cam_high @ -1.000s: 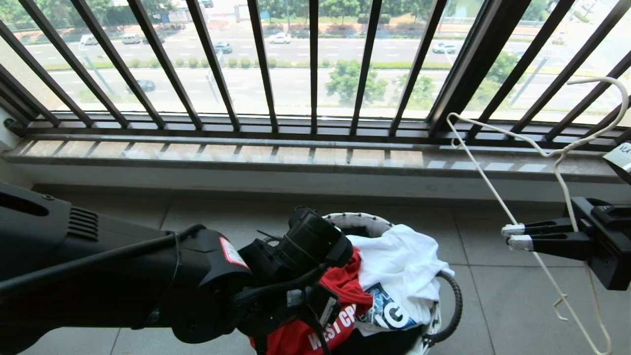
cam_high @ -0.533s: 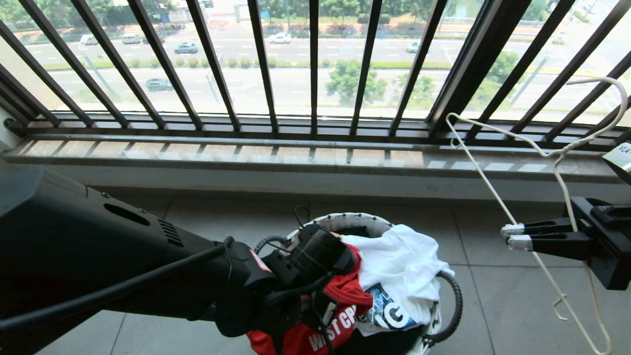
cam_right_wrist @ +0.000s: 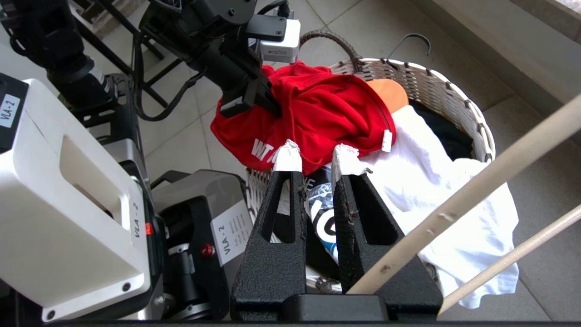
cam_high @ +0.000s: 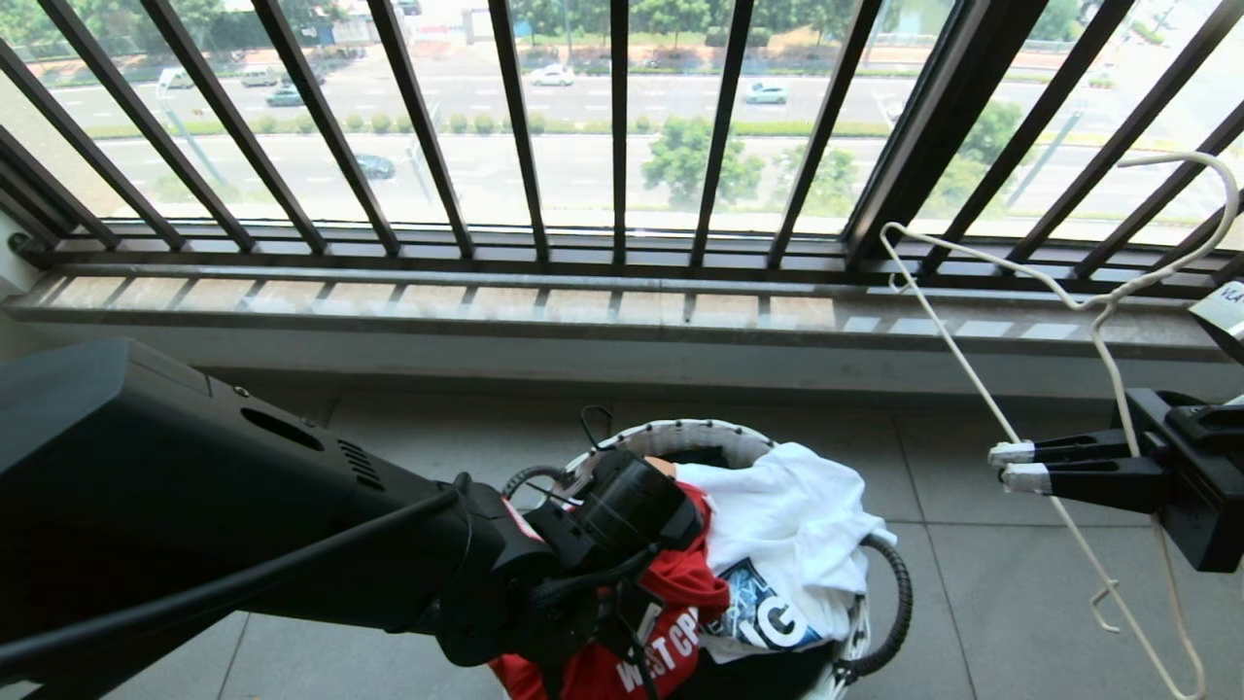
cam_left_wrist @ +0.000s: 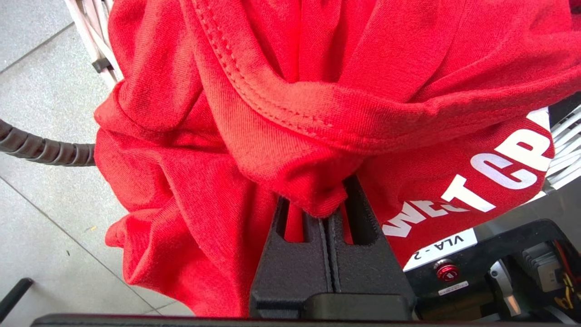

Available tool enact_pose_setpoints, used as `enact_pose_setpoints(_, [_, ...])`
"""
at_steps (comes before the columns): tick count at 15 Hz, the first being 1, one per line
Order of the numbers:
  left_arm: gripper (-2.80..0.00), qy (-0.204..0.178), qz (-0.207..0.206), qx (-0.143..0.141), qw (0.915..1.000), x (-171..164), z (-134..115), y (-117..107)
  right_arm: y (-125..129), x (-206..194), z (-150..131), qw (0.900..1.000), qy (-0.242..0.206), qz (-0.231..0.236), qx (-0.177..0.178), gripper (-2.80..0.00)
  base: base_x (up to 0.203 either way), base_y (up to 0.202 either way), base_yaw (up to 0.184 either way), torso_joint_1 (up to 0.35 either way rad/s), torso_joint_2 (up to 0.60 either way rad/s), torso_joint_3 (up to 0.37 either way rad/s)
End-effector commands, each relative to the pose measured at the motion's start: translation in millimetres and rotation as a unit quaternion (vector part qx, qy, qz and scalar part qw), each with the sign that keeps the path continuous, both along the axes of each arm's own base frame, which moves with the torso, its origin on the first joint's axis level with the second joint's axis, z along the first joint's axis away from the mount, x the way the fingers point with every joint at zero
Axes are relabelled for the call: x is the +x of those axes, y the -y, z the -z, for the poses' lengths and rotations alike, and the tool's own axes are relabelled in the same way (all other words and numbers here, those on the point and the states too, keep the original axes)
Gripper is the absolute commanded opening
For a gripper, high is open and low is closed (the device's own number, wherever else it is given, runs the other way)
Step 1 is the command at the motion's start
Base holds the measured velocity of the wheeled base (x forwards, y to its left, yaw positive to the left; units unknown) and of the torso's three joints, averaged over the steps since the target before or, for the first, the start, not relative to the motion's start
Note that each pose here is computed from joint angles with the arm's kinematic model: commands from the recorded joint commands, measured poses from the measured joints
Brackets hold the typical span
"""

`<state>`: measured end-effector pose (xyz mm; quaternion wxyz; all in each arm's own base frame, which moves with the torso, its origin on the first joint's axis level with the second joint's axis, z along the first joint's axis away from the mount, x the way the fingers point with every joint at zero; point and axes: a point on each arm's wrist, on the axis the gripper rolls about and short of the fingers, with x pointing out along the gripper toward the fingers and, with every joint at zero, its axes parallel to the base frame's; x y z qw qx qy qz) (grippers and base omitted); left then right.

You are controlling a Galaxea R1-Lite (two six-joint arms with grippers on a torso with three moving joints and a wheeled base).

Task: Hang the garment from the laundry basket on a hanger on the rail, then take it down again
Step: Pick up clothes from the basket

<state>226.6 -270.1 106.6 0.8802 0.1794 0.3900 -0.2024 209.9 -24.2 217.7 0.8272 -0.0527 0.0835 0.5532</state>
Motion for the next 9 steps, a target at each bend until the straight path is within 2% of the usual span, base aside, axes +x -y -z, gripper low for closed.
enact_pose_setpoints(1, [-2.80, 0.009, -0.007, -0.010, 0.9999, 2.0, -7.0, -1.1, -0.1, -0.4, -0.3, 1.000, 0.002, -0.003, 0.002, -2.80, 0.000, 0.000, 0.000, 0.000, 0.00, 0.000])
enact_pose_setpoints(4, [-2.80, 0.058, -0.036, -0.047, 0.9966, 9.7, -44.7, -12.8, 1.2, -1.7, -2.3, 1.000, 0.006, 0.001, 0.001, -2.80, 0.000, 0.000, 0.000, 0.000, 0.00, 0.000])
enact_pose_setpoints(5, [-2.80, 0.075, -0.039, -0.066, 0.9942, 10.7, -60.9, -13.5, 2.5, -0.9, -2.5, 1.000, 0.006, 0.003, 0.001, -2.80, 0.000, 0.000, 0.000, 0.000, 0.00, 0.000])
enact_pose_setpoints(9, [-2.80, 0.128, -0.030, -0.107, 0.9855, 17.3, -102.5, -5.9, 5.5, -4.3, -7.0, 1.000, 0.015, 0.013, -0.001, -2.80, 0.000, 0.000, 0.000, 0.000, 0.00, 0.000])
